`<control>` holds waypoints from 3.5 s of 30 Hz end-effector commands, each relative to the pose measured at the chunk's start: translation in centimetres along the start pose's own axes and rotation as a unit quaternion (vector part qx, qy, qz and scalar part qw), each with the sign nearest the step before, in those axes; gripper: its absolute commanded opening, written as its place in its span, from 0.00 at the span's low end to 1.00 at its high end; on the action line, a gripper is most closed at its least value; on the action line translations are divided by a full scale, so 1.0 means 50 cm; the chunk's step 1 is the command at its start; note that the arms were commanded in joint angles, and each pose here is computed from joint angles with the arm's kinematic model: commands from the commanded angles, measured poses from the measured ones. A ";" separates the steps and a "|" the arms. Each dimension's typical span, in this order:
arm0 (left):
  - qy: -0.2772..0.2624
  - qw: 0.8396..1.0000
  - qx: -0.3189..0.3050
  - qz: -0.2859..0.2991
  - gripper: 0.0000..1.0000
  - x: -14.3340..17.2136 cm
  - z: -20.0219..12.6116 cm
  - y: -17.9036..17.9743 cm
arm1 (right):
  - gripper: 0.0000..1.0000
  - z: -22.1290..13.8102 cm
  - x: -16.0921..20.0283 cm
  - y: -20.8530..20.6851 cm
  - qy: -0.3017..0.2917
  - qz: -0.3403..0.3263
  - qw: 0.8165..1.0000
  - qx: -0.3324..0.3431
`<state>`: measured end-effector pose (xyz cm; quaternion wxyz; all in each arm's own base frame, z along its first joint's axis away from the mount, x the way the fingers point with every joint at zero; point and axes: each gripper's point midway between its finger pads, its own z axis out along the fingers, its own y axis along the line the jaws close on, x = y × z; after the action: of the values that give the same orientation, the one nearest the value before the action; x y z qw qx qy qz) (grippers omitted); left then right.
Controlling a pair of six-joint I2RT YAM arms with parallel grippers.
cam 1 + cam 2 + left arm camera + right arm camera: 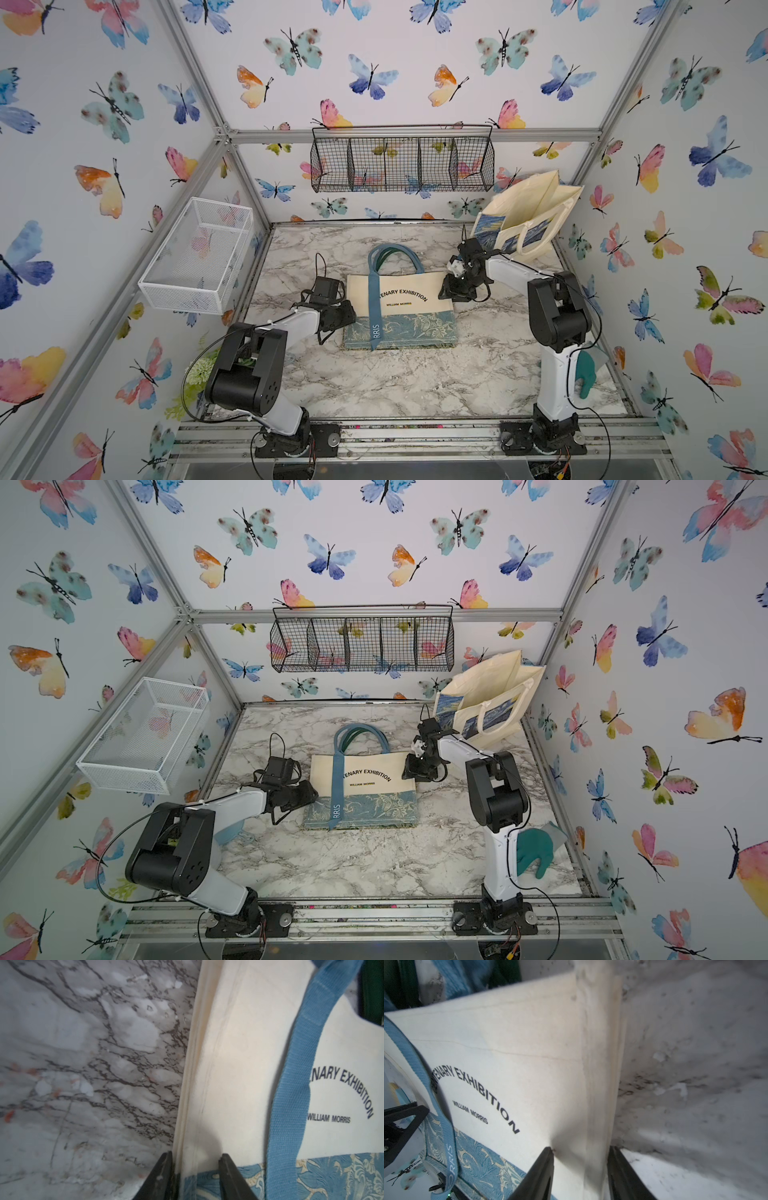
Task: Put away the canvas bag
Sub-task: Adjust the canvas bag at the center of the board.
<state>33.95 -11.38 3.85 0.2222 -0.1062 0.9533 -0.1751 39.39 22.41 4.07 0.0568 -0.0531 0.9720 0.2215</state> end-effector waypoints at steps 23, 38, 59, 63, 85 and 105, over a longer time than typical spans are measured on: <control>-0.012 0.991 0.123 0.057 0.00 -0.051 -0.044 -0.168 | 0.02 -0.077 -0.193 0.249 -0.109 -0.018 0.966 -0.236; 0.060 0.993 0.093 0.051 0.00 0.050 0.052 -0.106 | 0.02 0.024 -0.334 0.288 -0.201 -0.051 0.962 -0.180; 0.080 0.992 0.088 0.044 0.00 0.085 0.065 -0.085 | 0.02 0.143 -0.380 0.283 -0.211 -0.046 0.954 -0.207; 0.080 0.992 0.088 0.046 0.00 0.086 0.062 -0.085 | 0.01 0.146 -0.391 0.270 -0.226 -0.034 0.954 -0.193; 0.084 0.991 0.091 0.050 0.00 0.082 0.060 -0.090 | 0.01 0.163 -0.390 0.216 -0.248 -0.081 0.964 -0.046; 0.088 0.991 0.089 0.049 0.00 0.085 0.062 -0.088 | 0.02 0.129 -0.410 0.139 -0.287 -0.050 0.955 0.056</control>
<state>34.22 -17.92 2.80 0.2000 -0.0225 0.9421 -0.2682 58.19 36.52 3.30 0.3296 -0.0607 0.9151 0.2244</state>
